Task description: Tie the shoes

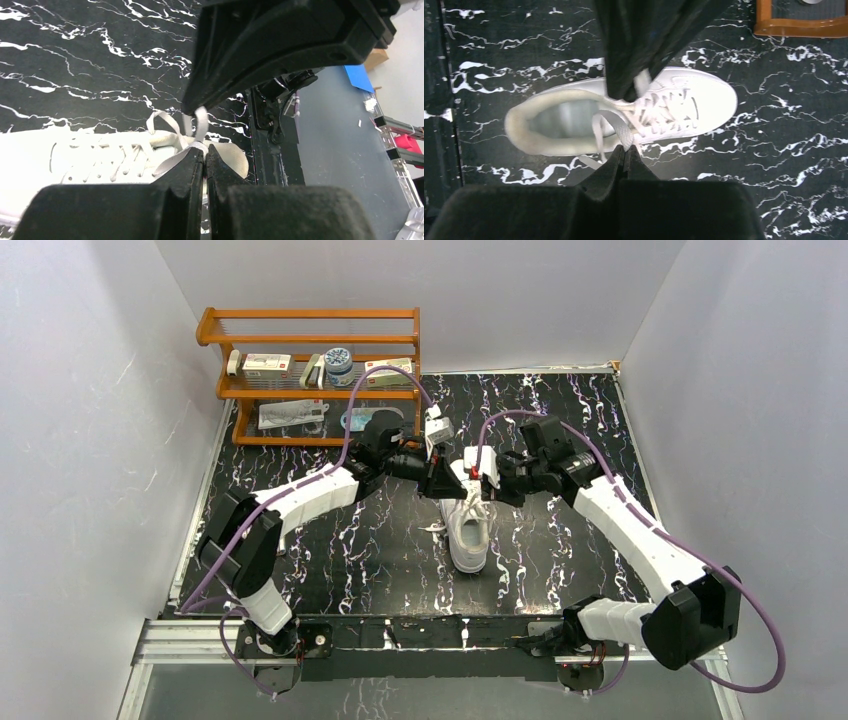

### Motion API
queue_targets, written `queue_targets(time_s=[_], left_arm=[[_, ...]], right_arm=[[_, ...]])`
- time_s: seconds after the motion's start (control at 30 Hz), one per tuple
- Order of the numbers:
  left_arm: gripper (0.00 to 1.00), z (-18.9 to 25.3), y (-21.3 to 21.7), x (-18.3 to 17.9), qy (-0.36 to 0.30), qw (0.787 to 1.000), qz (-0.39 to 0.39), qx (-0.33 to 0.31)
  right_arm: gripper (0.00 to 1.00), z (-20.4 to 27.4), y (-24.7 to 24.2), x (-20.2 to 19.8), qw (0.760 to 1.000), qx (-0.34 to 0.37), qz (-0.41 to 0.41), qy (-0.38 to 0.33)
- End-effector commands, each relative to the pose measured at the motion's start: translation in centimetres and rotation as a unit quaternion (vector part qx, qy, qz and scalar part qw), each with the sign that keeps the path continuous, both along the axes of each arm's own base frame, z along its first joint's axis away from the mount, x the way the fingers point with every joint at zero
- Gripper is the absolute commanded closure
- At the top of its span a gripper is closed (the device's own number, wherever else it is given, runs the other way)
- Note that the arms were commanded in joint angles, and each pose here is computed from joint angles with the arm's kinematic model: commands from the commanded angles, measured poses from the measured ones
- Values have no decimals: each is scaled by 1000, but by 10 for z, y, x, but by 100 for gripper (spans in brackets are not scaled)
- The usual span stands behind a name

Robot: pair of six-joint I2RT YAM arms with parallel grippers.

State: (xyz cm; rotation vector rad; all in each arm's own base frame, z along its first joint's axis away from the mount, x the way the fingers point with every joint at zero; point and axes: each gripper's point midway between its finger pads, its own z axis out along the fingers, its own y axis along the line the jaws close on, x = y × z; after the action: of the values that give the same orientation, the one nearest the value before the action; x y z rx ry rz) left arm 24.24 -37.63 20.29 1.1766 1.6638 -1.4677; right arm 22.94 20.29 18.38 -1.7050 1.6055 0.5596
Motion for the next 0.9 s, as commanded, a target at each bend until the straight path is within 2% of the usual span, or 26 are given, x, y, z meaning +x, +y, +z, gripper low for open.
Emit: queue_targets(time_s=[0.0,0.17,0.23,0.43,0.87], left_arm=[[100,26,-6,-4,-48,996,-58,-54],[100,26,-8,-5,-28,996,-57,-68],[97,25,-9,-3,-24,996,-49,-70],[95,17,-7,2,-31,997,-23,-63],[81,9,-9,4,-18,998,-24,-56]], right_arm=[[100,25,7,19,999,10,-4,-35],[100,23,9,16,999,9,-2,-31],[100,23,10,15,1000,12,2,-29],[100,29,14,12,999,21,20,-39],[100,40,24,20,998,44,16,-41]])
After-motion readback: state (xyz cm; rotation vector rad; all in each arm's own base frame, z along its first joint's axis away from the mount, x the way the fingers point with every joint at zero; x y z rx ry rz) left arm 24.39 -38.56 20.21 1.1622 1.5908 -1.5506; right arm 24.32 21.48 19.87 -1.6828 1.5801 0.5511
